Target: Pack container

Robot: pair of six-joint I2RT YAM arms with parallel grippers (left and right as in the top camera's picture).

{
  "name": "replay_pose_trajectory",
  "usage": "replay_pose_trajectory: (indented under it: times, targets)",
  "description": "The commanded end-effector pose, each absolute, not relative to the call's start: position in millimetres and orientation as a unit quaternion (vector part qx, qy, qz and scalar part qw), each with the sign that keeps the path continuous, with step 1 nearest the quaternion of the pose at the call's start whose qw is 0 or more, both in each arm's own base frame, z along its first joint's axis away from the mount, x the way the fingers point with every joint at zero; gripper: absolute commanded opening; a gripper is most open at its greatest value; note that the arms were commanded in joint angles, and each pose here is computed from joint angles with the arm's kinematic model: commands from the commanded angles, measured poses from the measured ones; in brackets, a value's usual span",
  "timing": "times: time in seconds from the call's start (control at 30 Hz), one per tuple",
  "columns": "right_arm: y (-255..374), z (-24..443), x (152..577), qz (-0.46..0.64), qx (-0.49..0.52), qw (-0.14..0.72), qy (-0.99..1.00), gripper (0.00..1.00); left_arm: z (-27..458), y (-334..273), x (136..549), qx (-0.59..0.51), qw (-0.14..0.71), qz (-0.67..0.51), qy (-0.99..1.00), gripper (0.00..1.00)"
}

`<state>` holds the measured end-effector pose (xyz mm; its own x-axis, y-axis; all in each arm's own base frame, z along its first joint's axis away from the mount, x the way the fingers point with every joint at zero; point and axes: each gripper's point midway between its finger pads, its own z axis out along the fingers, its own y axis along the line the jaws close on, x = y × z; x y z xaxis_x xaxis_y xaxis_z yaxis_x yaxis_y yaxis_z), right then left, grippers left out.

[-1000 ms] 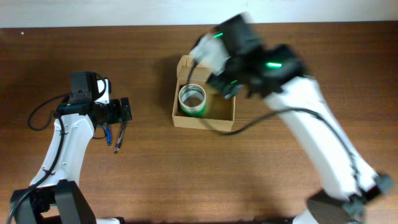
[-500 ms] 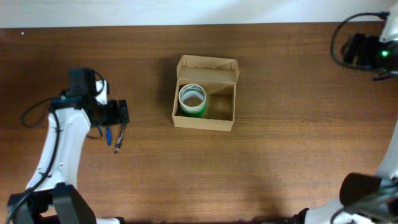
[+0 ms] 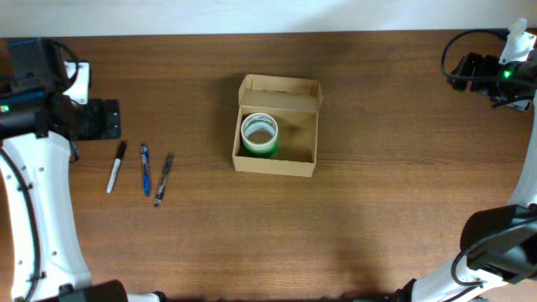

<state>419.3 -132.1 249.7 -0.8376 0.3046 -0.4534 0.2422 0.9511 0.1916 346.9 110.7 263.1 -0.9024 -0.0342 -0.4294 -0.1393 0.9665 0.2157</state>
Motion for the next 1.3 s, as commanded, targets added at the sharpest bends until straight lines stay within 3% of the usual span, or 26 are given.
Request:
replay_pose_trajectory:
  times: [0.0, 0.23, 0.4, 0.5, 0.57, 0.9, 1.03, 1.27]
  targets:
    - [-127.2, 250.7, 421.2, 0.074, 0.143, 0.248, 0.955, 0.99, 236.1, 126.2, 349.4, -0.039, 0.173, 0.113, 0.978, 1.00]
    - [-127.2, 250.7, 421.2, 0.074, 0.143, 0.248, 0.955, 0.99, 159.3, 143.3, 359.2, -0.046, 0.069, 0.073, 0.994, 0.89]
    - [-127.2, 250.7, 421.2, 0.074, 0.143, 0.248, 0.955, 0.99, 92.0, 144.4, 360.2, -0.020, -0.021, 0.046, 0.999, 0.89]
    - [-127.2, 250.7, 421.2, 0.074, 0.143, 0.248, 0.955, 0.99, 57.3, 143.0, 356.9, -0.001, -0.066, 0.030, 0.997, 0.73]
    - [-127.2, 250.7, 421.2, 0.074, 0.143, 0.248, 0.955, 0.99, 39.7, 141.0, 358.0, 0.000, -0.079, 0.018, 0.997, 0.69]
    - [-127.1, 250.7, 421.3, 0.074, 0.143, 0.248, 0.955, 0.99, 25.9, 146.1, 363.4, 0.006, -0.079, 0.026, 0.997, 0.69]
    - [-127.2, 250.7, 421.2, 0.074, 0.143, 0.248, 0.955, 0.99, 26.2, 150.3, 361.2, 0.018, -0.083, 0.029, 0.996, 0.59]
    - [-127.2, 250.7, 421.2, 0.074, 0.143, 0.248, 0.955, 0.99, 25.0, 160.4, 352.2, 0.001, -0.090, 0.023, 0.996, 0.56]
